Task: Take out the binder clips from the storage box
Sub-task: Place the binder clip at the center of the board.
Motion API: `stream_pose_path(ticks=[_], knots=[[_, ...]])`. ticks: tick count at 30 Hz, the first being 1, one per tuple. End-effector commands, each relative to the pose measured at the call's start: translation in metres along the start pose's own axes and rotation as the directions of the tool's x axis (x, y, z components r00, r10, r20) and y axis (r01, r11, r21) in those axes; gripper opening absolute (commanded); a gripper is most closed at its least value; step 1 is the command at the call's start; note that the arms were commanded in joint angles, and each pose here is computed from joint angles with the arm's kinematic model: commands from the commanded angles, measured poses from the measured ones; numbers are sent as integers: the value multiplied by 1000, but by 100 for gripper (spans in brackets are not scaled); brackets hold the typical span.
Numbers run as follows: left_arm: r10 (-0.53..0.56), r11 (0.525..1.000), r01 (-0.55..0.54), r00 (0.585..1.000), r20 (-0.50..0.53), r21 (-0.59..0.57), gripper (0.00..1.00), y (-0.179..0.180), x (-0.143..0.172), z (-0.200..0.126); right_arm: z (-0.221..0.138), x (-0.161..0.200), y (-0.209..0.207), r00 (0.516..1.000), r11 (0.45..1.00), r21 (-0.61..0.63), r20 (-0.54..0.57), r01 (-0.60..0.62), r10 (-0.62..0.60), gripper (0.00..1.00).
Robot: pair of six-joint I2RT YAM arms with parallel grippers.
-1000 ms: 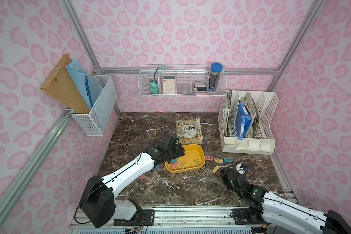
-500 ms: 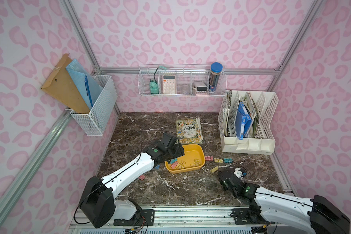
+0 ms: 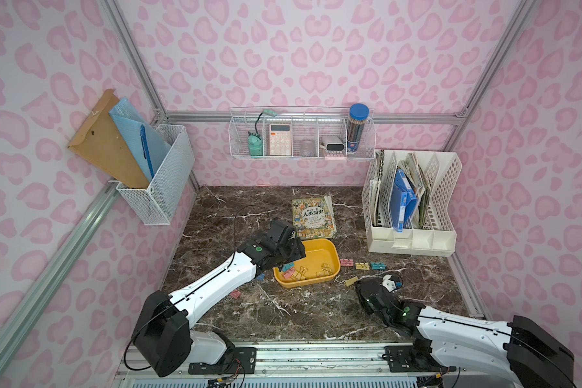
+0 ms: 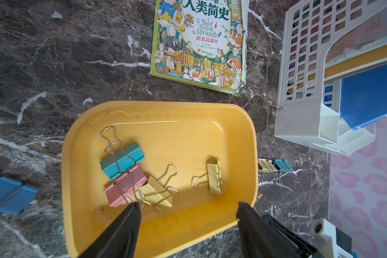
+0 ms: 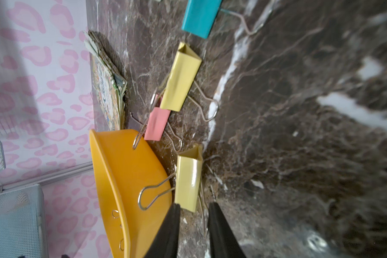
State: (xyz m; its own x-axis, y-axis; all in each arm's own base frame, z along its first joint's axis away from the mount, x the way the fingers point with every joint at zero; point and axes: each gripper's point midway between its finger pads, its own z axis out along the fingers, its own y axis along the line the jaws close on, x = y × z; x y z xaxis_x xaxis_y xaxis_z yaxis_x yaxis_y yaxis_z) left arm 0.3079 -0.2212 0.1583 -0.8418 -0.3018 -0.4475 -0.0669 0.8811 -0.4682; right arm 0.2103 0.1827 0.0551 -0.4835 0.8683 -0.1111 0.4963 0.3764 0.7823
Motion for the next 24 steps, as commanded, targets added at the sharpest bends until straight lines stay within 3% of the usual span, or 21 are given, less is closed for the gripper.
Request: stream_pose_path(ticks=[1, 13, 17, 21, 24], knots=[[4, 1000, -4, 1000, -5, -12, 74, 1, 0, 1, -3, 9, 11, 997, 997, -44, -52, 56, -59, 28], [0, 1000, 0, 1000, -11, -18, 73, 3, 1, 4, -22, 2, 5, 990, 990, -74, -70, 117, -122, 31], [4, 1000, -4, 1000, -9, -16, 73, 2, 1, 3, -32, -7, 24, 979, 970, -151, -46, 189, -198, 32], [8, 1000, -8, 1000, -6, -9, 73, 1, 0, 3, -42, -20, 62, 917, 891, -233, 8, 390, -399, 34], [6, 1000, -6, 1000, -18, 17, 73, -4, 2, 5, -38, -15, 83, 832, 816, -258, -73, 517, -550, 33]])
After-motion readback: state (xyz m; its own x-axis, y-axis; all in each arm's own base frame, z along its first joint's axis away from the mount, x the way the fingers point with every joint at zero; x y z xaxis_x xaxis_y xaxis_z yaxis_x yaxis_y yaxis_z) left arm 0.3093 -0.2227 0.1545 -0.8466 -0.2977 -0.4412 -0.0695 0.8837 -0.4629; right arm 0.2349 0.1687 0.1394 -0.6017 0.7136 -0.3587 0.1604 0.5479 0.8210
